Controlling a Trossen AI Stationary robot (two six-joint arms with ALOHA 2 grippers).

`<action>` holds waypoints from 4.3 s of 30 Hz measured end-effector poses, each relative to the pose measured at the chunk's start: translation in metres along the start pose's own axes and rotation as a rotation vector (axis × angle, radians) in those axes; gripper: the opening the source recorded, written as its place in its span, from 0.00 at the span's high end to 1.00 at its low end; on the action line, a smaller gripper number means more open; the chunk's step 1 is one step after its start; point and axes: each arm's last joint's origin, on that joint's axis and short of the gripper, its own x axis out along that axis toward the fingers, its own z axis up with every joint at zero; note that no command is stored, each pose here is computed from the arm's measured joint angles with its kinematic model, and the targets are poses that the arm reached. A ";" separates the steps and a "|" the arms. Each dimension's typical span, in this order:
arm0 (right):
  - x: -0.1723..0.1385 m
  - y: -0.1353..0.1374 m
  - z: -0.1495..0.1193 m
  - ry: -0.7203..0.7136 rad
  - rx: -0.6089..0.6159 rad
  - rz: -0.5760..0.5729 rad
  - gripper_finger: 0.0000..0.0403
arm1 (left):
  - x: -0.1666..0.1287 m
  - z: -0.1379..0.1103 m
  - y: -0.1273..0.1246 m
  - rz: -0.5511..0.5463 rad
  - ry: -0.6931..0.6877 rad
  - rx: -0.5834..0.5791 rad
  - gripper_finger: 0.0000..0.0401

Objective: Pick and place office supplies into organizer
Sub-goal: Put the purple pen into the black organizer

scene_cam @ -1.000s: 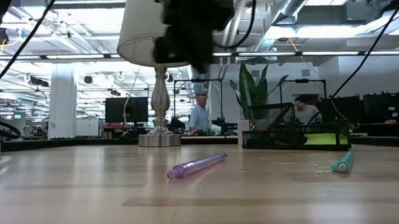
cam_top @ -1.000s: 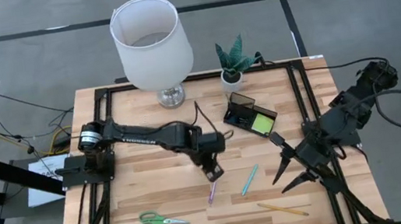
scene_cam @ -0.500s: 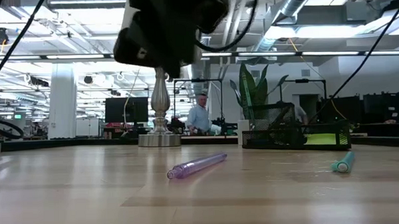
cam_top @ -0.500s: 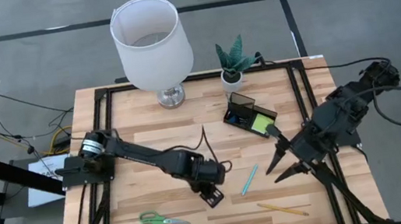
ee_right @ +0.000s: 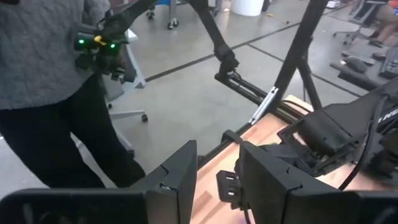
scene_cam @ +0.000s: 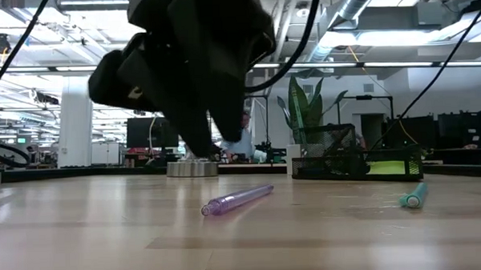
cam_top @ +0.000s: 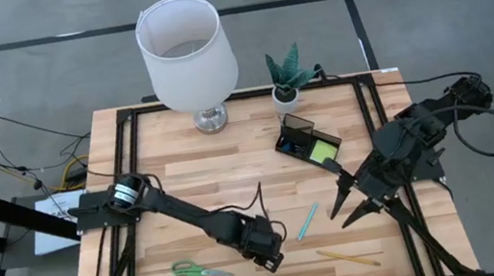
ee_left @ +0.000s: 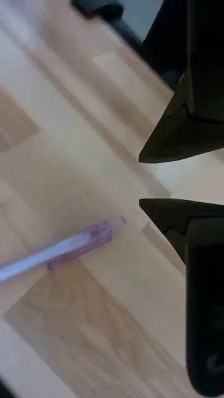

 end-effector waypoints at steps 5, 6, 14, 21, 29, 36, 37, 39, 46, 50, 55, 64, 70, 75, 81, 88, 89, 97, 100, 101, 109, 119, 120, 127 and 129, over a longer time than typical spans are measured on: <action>-0.001 -0.002 -0.001 0.010 0.006 0.000 0.72 | 0.013 -0.003 0.004 0.056 -0.035 -0.049 0.77; -0.001 -0.001 -0.001 0.009 0.006 0.002 0.72 | 0.014 -0.003 0.004 0.058 -0.046 -0.060 0.77; -0.001 0.000 -0.003 0.012 0.011 0.047 0.72 | 0.039 -0.002 0.010 0.106 -0.019 -0.098 0.77; -0.001 -0.001 -0.003 0.016 0.015 0.045 0.72 | 0.041 -0.001 0.013 0.138 -0.076 -0.096 0.77; -0.002 -0.005 -0.004 0.014 0.023 0.045 0.72 | 0.040 0.007 0.022 0.213 -0.081 -0.072 0.83; -0.002 -0.004 -0.005 0.017 0.026 0.065 0.72 | 0.039 0.014 0.027 0.257 -0.083 0.052 0.98; -0.002 -0.004 -0.005 0.019 0.027 0.066 0.72 | 0.038 0.016 0.028 0.258 -0.085 0.064 0.98; -0.002 -0.004 -0.006 0.024 0.028 0.068 0.72 | 0.037 0.019 0.028 0.262 -0.083 0.088 0.98; -0.002 -0.003 -0.006 0.026 0.031 0.090 0.72 | 0.014 0.043 0.014 0.325 -0.146 0.274 0.99; -0.001 0.001 -0.005 0.024 0.024 0.105 0.72 | -0.023 0.062 0.008 0.425 -0.178 0.383 1.00; 0.001 0.008 -0.003 0.023 0.051 0.135 0.72 | -0.067 0.090 0.010 0.578 -0.183 0.581 1.00; 0.004 0.021 0.000 0.033 0.185 0.185 0.72 | -0.155 0.156 0.029 0.833 -0.154 1.074 1.00; 0.005 0.023 0.000 0.043 0.193 0.125 0.72 | -0.169 0.201 0.037 1.191 -0.122 1.504 1.00; 0.005 0.022 0.001 0.038 0.190 0.110 0.72 | -0.171 0.237 0.044 1.296 -0.170 1.580 1.00; 0.003 0.015 -0.001 0.043 0.199 0.055 0.72 | -0.152 0.268 0.057 1.413 -0.033 1.697 1.00; 0.001 0.006 -0.005 0.061 0.220 0.025 0.72 | -0.110 0.287 0.069 1.513 0.165 1.759 1.00; 0.001 0.006 -0.006 0.066 0.223 0.023 0.72 | -0.109 0.287 0.068 1.508 0.149 1.752 1.00; -0.003 0.003 -0.010 0.098 0.241 0.015 0.72 | -0.102 0.289 0.062 1.467 0.077 1.795 1.00; -0.006 0.004 -0.009 0.095 0.239 0.017 0.72 | -0.101 0.288 0.060 1.439 0.063 1.818 1.00; -0.007 0.004 -0.010 0.098 0.240 0.018 0.72 | -0.100 0.287 0.059 1.447 0.069 1.817 1.00; -0.028 0.010 -0.007 0.065 0.223 0.017 0.72 | -0.100 0.285 0.057 1.499 0.156 1.886 0.99; -0.035 0.012 -0.006 0.046 0.227 0.034 0.72 | -0.100 0.292 0.051 1.610 0.182 1.961 1.00; -0.035 0.012 -0.006 0.043 0.228 0.043 0.72 | -0.100 0.292 0.050 1.625 0.189 1.964 1.00; -0.037 0.007 -0.008 0.046 0.249 0.079 0.72 | -0.081 0.290 0.056 1.624 0.249 2.000 1.00; -0.037 0.006 -0.009 0.046 0.246 0.076 0.72 | -0.077 0.290 0.057 1.624 0.252 2.008 1.00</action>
